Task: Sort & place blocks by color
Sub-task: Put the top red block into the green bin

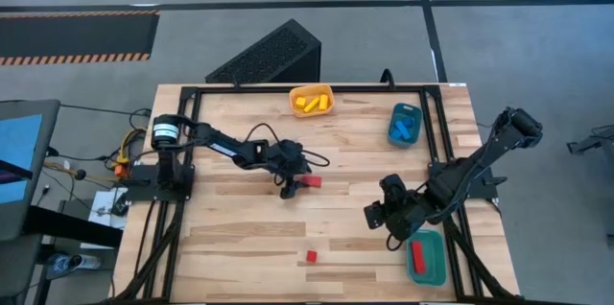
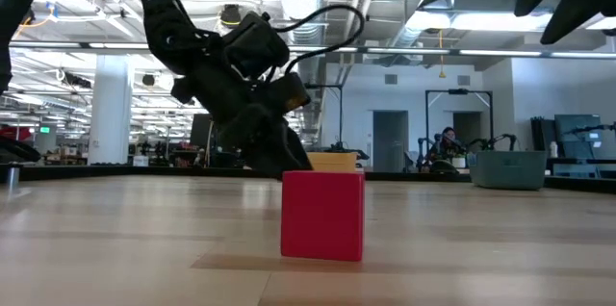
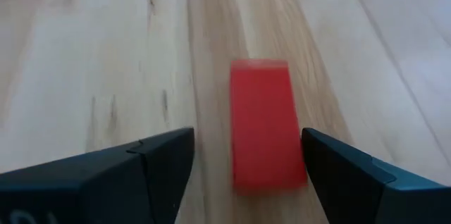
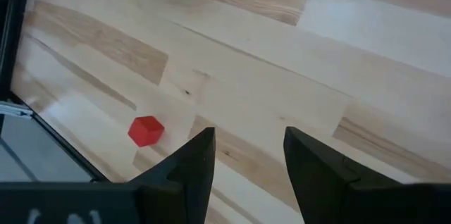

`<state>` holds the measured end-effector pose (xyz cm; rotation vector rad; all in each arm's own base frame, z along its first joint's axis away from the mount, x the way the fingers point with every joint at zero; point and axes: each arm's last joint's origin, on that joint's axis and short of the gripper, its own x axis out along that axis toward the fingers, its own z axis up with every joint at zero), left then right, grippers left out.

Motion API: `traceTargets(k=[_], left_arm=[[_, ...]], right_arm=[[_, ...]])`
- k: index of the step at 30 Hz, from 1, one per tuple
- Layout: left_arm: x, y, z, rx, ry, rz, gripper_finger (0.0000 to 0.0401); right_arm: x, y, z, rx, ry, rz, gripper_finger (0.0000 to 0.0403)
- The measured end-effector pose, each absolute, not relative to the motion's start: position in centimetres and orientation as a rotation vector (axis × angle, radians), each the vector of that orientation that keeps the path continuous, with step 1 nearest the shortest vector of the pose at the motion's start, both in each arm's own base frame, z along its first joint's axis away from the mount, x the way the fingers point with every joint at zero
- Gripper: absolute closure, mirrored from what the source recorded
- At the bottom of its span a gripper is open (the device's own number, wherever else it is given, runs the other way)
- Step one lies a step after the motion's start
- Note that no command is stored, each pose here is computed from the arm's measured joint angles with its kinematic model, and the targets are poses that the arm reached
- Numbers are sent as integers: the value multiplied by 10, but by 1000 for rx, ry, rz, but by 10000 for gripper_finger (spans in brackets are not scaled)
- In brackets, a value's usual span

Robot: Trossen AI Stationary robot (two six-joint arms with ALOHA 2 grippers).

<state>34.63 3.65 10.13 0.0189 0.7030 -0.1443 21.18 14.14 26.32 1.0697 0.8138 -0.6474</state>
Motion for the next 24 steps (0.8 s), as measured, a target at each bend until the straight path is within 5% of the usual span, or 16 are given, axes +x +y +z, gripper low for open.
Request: traceTargets(k=[5,12,18,24], left_arm=[[347,37,96,14,717,-126,187],[348,38,98,-10,718,-109,302],[360,40,130,-72,618,-163,302],[367,39,193,-41,419,-245,302]], right_arm=[[212,141,263,1067,808,-653,213],[215,135,264,1072,712,-705,213],[227,121,268,1076,555,-750,204],[245,116,284,1080,409,-622,142]])
